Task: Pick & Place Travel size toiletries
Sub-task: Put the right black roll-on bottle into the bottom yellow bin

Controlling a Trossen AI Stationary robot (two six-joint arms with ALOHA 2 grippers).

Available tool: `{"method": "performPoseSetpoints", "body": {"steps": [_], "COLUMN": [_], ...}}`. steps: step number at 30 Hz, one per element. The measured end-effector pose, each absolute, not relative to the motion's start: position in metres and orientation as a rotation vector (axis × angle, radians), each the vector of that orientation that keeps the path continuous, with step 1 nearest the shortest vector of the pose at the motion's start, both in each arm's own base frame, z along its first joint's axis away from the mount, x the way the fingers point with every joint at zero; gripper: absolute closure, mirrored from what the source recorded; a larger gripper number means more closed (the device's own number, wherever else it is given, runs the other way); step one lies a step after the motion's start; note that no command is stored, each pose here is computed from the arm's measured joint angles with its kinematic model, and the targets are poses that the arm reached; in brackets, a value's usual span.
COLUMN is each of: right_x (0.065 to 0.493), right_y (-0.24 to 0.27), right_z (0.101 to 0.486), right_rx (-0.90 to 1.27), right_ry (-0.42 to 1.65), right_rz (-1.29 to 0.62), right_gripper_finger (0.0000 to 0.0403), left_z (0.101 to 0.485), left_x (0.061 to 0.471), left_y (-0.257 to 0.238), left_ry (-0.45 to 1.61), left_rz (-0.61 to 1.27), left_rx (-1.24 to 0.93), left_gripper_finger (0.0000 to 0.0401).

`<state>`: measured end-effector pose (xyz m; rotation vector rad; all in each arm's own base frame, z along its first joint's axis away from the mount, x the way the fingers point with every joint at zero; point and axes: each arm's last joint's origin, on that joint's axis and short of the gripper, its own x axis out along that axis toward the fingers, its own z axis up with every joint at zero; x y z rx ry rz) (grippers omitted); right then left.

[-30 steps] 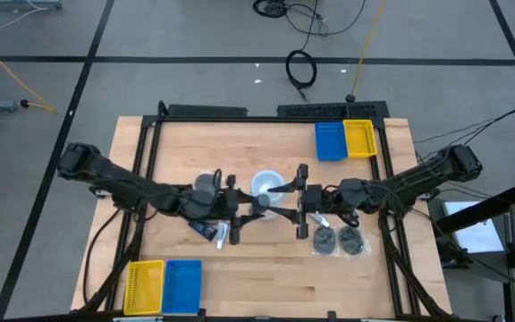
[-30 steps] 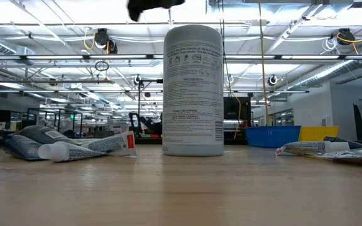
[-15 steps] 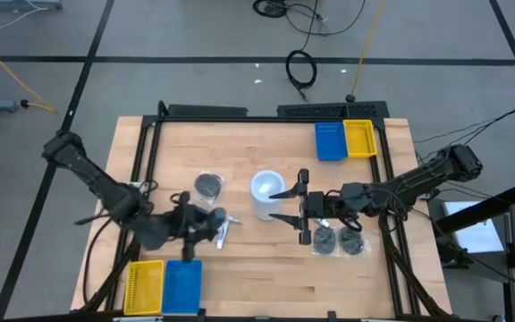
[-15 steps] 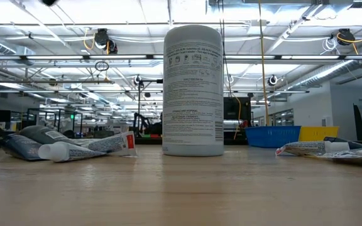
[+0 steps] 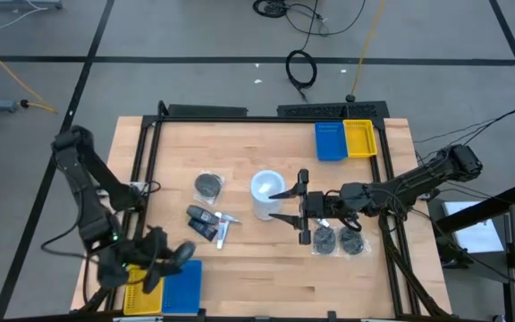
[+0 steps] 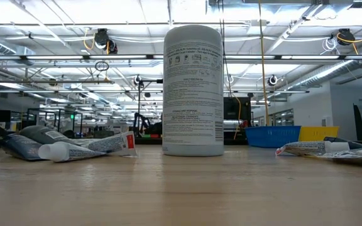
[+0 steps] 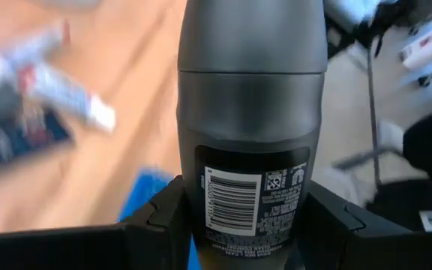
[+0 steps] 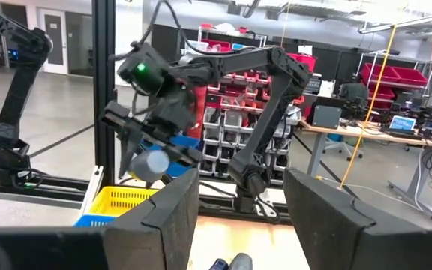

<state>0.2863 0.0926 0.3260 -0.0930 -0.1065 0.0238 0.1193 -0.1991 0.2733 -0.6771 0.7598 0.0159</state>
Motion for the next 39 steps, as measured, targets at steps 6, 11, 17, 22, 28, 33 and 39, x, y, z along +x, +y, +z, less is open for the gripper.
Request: {"method": "performPoseSetpoints", "body": {"steps": [6,11,17,22,28,33,39], "right_x": [0.286,0.286,0.286,0.286,0.286,0.286,0.286], "right_y": [0.093,0.093,0.093,0.093,0.093,0.093,0.093], "right_z": [0.326,0.326,0.326,0.326,0.326,0.326,0.326], "right_rx": [-0.106,-0.107,-0.107,-0.083,-0.082,-0.081,-0.081], "right_ry": [-0.107,-0.107,-0.107,-0.107,-0.107,-0.107,-0.107], "right_rz": [0.024,0.025,0.025,0.026,0.027,0.027,0.027], "right_gripper_finger": [0.0216,0.0218,0.0218,0.0219,0.022,0.0222,0.0222], "left_z": [0.257,0.244,0.232,0.226,0.226,0.225,0.224], "left_x": [0.098,0.088,0.082,0.078,0.077,0.076,0.079], "left_y": [-0.217,-0.227,-0.231,-0.232,-0.233,-0.232,-0.228], "left_ry": [0.96,1.097,1.212,1.364,1.408,1.499,1.551], "left_rz": [0.076,0.174,0.293,0.392,0.411,0.473,0.542], "left_rx": [-0.843,-0.946,-0.983,-1.015,-1.029,-1.048,-1.062], "left_gripper_finger": [0.0233,0.0233,0.0233,0.0233,0.0233,0.0233,0.0233]}}
